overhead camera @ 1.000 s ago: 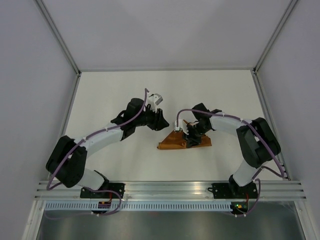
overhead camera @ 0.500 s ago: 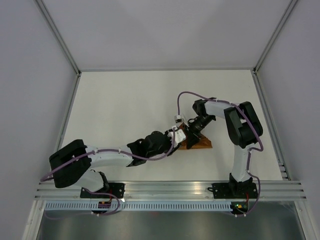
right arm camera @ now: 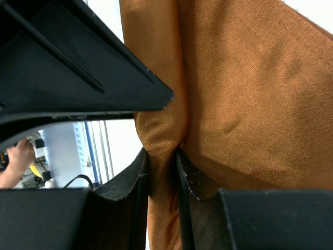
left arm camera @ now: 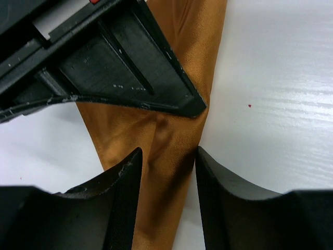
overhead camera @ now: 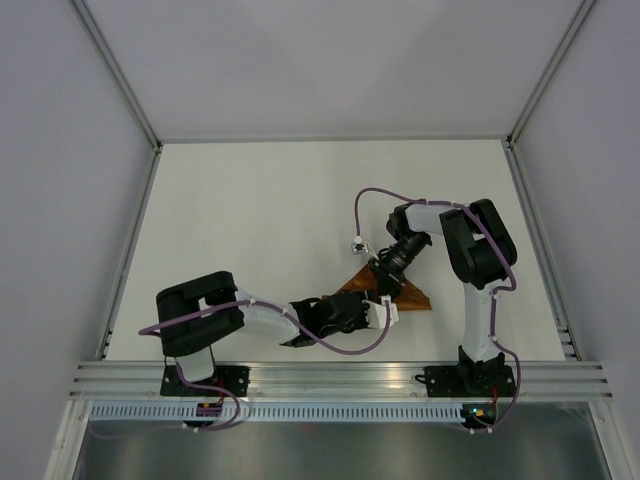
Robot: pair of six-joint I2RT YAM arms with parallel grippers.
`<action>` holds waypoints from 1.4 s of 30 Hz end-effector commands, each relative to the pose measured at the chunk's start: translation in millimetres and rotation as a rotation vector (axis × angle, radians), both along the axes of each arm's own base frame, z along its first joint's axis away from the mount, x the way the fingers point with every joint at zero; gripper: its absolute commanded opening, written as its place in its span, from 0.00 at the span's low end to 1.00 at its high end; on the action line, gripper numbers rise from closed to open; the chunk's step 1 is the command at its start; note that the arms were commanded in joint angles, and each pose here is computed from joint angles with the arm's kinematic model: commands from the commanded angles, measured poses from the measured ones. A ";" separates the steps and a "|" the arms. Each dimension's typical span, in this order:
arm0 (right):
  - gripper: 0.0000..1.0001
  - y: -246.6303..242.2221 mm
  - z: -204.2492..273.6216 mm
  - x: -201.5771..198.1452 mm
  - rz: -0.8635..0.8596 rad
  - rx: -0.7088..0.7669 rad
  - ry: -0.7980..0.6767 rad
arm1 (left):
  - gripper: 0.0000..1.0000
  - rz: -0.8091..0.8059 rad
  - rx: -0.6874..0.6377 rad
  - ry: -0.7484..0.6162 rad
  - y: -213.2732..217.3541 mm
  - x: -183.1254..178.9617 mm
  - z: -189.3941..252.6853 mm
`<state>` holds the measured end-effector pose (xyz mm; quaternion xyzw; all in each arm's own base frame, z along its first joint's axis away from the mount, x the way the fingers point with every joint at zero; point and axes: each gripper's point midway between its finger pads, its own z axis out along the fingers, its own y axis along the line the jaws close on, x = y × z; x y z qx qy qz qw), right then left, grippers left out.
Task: Fold the napkin, place the utensils inside, and roll it up
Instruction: Roll the napkin at the center of the board.
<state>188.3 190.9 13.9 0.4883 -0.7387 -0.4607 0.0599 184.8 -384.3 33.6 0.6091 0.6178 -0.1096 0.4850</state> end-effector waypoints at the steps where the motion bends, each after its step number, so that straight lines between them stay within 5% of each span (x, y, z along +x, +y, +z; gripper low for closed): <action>1: 0.17 -27.1 -54.0 16.7 0.124 -0.116 -0.154 | 0.51 -0.028 -0.049 -0.097 -23.7 9.6 22.1; 9: 0.17 -26.5 -54.4 19.3 0.118 -0.122 -0.156 | 0.38 -0.106 0.012 0.003 -28.1 -8.2 -4.4; 12: 0.18 -26.1 -55.5 20.8 0.110 -0.125 -0.164 | 0.13 -0.121 0.032 0.055 -29.1 -14.6 -11.5; 16: 0.23 -24.9 -52.9 23.7 0.096 -0.127 -0.182 | 0.02 -0.142 0.064 0.155 -27.5 -23.4 -23.9; 26: 0.59 -16.0 -12.9 42.2 0.023 -0.078 -0.290 | 0.02 -0.182 0.089 0.415 -15.4 -36.5 -43.3; 42: 0.63 -40.4 50.6 109.2 -0.276 -0.047 -0.496 | 0.02 -0.093 0.094 0.783 -3.2 -18.7 -59.3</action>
